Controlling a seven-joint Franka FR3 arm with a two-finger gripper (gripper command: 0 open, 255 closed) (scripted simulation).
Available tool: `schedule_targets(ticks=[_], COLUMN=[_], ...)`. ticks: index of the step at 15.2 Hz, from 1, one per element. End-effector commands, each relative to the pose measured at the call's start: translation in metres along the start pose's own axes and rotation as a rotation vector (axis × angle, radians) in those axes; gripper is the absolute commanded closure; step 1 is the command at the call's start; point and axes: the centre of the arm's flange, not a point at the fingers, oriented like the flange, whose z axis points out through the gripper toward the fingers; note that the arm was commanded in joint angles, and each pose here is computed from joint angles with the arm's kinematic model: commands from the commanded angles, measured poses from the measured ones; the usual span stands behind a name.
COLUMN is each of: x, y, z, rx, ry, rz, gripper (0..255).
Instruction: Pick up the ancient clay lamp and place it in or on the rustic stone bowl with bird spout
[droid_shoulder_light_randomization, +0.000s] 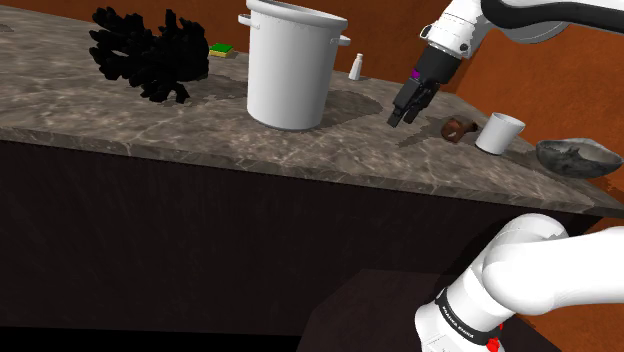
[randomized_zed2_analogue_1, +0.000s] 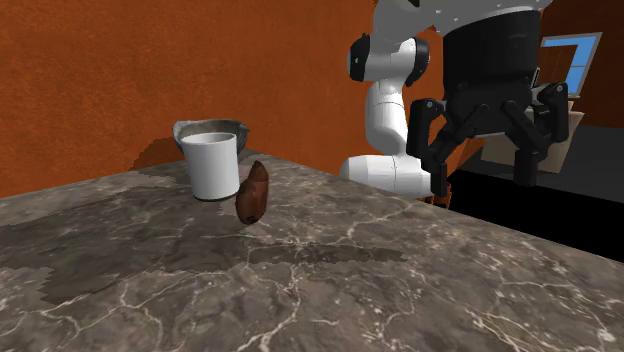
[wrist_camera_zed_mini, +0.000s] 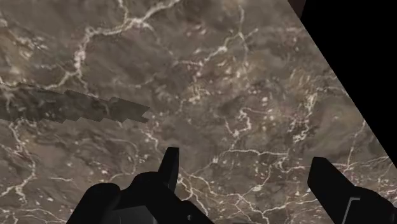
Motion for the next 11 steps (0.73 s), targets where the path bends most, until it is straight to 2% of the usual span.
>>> schedule_targets(ticks=[1,11], x=[0.000,-0.007], y=[0.000,0.124], z=[0.000,-0.010], rx=[0.000,-0.038], ry=[0.000,-0.130], rz=[0.000,0.122], gripper=[0,0])
